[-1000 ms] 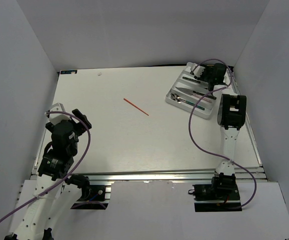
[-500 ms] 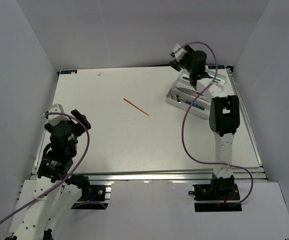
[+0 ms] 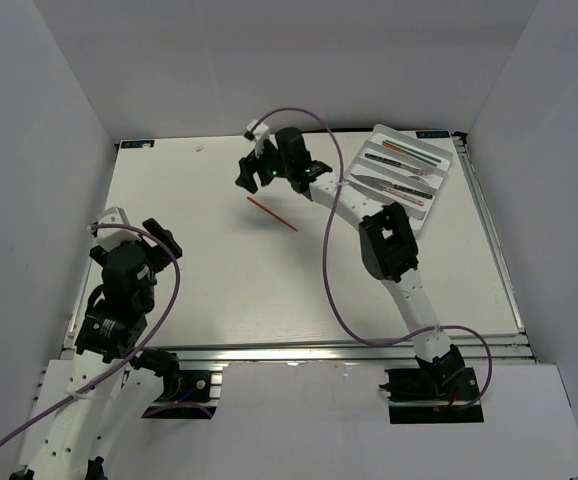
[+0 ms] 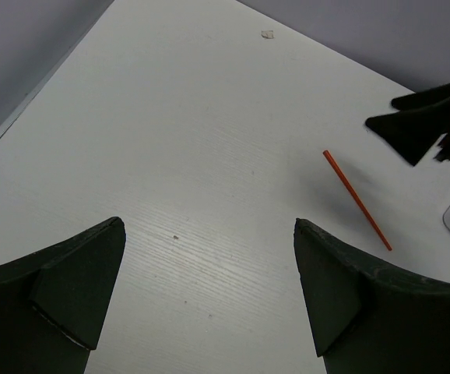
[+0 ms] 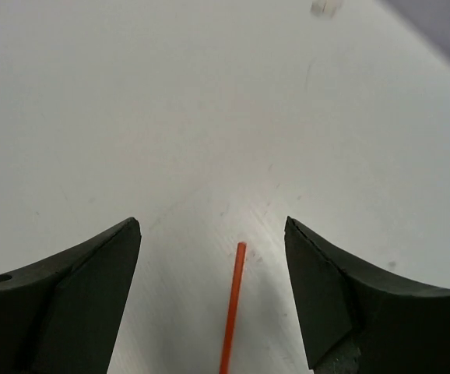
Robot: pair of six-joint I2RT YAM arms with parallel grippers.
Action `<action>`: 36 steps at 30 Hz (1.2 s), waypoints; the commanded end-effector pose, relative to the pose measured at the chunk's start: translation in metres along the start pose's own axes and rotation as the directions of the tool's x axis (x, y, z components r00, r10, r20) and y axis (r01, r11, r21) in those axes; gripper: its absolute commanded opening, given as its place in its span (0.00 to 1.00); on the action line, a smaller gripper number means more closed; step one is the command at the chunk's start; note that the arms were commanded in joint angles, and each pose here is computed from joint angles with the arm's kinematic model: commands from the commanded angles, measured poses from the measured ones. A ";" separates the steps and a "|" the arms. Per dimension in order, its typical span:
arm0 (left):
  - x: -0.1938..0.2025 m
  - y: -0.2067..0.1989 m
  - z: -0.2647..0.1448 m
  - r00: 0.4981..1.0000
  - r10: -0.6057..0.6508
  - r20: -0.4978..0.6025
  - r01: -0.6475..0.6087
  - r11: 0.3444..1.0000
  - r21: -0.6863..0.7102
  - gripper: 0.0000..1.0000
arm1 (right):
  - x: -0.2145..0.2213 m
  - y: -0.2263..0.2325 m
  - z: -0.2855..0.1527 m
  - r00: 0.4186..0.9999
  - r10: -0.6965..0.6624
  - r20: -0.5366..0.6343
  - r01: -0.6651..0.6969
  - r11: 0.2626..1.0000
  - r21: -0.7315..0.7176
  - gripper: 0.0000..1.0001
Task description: Sort the eating utensils into containers
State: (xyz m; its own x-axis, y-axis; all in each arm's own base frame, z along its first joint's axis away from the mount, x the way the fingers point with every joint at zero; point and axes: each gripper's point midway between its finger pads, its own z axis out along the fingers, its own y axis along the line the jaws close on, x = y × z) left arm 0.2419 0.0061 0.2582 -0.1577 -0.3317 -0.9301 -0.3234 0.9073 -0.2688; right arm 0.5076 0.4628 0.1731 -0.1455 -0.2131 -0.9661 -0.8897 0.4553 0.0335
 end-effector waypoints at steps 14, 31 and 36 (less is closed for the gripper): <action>0.001 0.000 -0.001 1.000 -0.002 0.002 0.002 1.000 0.004 0.98 | 0.145 -0.012 0.014 0.926 -0.001 -0.377 0.020 0.999 0.047 0.53; -0.002 0.001 -0.004 1.000 -0.010 0.015 0.010 1.000 0.009 0.98 | 0.212 0.032 -0.019 0.786 -0.039 -0.617 -0.007 0.997 -0.072 0.18; -0.003 0.000 -0.005 1.000 -0.013 0.019 0.013 1.000 0.017 0.98 | 0.219 0.038 -0.041 0.760 -0.019 -0.650 -0.061 0.993 -0.100 0.02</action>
State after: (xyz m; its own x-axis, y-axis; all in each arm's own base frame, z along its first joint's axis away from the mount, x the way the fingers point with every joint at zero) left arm 0.2388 0.0070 0.2628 -0.1378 -0.3378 -0.9311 -0.3171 0.9056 -0.2816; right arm 0.4726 0.4472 0.0266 -0.2128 -0.6127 -0.7612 -0.9274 0.3719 -0.0400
